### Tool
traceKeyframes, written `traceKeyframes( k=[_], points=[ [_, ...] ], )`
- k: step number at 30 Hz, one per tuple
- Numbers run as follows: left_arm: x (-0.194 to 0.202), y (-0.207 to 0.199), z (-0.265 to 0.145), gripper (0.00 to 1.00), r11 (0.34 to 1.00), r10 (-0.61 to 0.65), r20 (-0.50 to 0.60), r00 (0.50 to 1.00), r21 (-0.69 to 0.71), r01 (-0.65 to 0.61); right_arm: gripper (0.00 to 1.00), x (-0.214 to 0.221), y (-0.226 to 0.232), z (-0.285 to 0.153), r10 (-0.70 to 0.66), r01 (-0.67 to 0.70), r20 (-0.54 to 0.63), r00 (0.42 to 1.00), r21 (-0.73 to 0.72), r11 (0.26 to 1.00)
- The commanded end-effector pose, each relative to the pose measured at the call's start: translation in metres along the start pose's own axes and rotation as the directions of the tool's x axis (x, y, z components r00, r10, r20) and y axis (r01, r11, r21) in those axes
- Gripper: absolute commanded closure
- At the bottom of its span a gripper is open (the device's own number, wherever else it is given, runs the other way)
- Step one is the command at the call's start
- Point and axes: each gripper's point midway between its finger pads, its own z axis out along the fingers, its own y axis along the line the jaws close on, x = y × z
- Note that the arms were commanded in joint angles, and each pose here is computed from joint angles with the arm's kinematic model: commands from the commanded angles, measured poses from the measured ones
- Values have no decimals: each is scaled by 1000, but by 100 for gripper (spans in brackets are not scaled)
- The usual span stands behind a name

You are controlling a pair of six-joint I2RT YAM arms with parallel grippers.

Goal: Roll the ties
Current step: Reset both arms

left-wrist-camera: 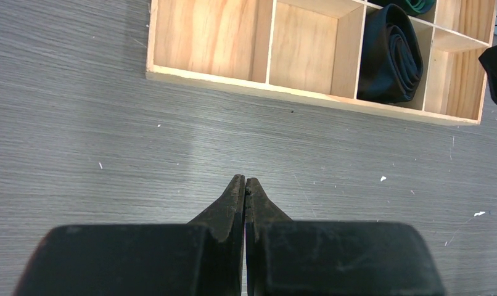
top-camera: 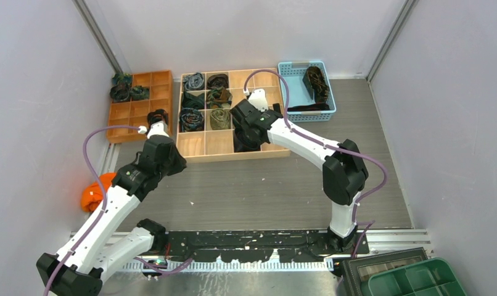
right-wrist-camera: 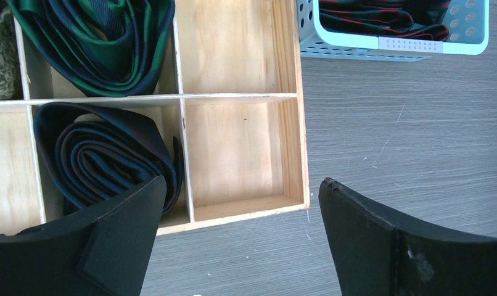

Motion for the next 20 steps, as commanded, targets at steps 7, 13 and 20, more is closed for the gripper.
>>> traceKeyframes(
  k=[7, 13, 20],
  points=[
    [-11, -7, -4, 100, 999, -26, 47, 999, 36, 25, 0, -29, -14, -22, 124, -123, 87, 988, -19, 992],
    [-11, -6, -4, 100, 999, -26, 47, 999, 34, 24, 0, -29, -14, -21, 116, -115, 84, 990, -23, 993],
    [-12, -5, -5, 100, 999, -25, 52, 998, 30, 24, 0, -28, -11, -22, 114, -111, 83, 990, -41, 993]
  ],
)
